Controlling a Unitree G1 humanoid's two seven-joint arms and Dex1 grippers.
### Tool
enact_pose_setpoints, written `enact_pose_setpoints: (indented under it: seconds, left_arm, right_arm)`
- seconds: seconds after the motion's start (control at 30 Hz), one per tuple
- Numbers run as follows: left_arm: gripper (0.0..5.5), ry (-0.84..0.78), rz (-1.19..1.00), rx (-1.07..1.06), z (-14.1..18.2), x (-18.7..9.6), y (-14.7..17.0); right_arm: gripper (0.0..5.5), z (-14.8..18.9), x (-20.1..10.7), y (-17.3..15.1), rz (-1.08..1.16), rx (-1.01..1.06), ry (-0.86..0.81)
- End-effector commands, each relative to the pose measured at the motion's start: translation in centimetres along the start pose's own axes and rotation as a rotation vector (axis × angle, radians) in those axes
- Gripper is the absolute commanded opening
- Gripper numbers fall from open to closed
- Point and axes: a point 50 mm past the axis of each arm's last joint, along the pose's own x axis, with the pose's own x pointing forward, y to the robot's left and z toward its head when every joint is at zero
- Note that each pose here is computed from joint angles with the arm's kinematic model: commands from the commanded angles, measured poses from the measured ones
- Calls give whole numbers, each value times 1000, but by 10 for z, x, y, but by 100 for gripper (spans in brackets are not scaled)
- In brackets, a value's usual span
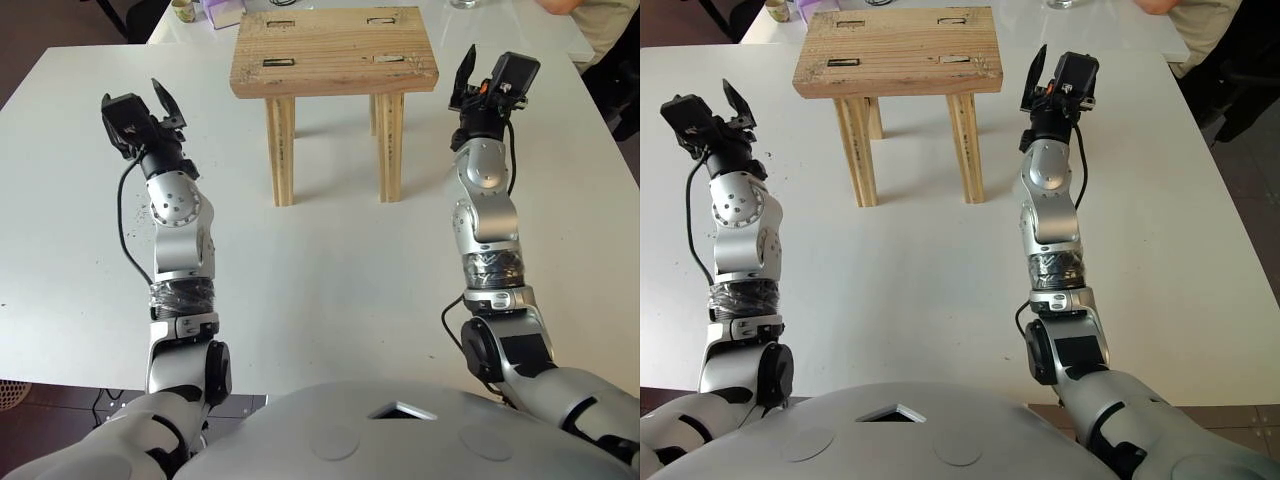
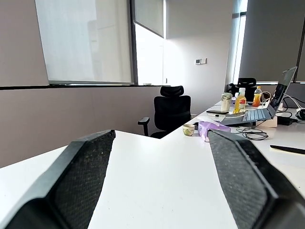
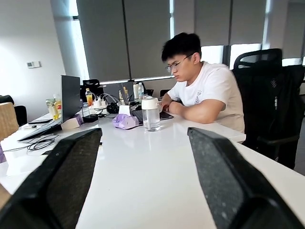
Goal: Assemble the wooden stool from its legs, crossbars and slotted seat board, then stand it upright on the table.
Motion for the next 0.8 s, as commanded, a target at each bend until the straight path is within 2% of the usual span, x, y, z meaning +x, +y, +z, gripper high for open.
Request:
enact_pose_setpoints:
  seconds: [0.03,0.1,0.17,0.3,0.5,0.67,0.8]
  left_arm:
    - [357,-219,-73,-51,67,28,-8]
    - [357,-314,-147,-63,97,33,-21]
    - [357,-331,-163,-60,105,31,-23]
    - [357,-246,-104,-68,84,22,-15]
    - [357,-212,-93,-88,71,21,-23]
    - [357,-129,-55,-120,50,20,-21]
    - [357,-122,-55,-142,46,22,-25]
  right_arm:
    - [332,45,-5,7,-23,-31,-212]
    - [332,58,-9,7,-41,-26,-252]
    - [332,62,-10,9,-36,-15,-255]
    - [332,61,-5,10,-12,-11,-237]
    - [332,60,6,5,-51,3,-239]
    - [332,45,16,2,-68,-49,-219]
    - [332,36,23,2,-36,-77,-180]
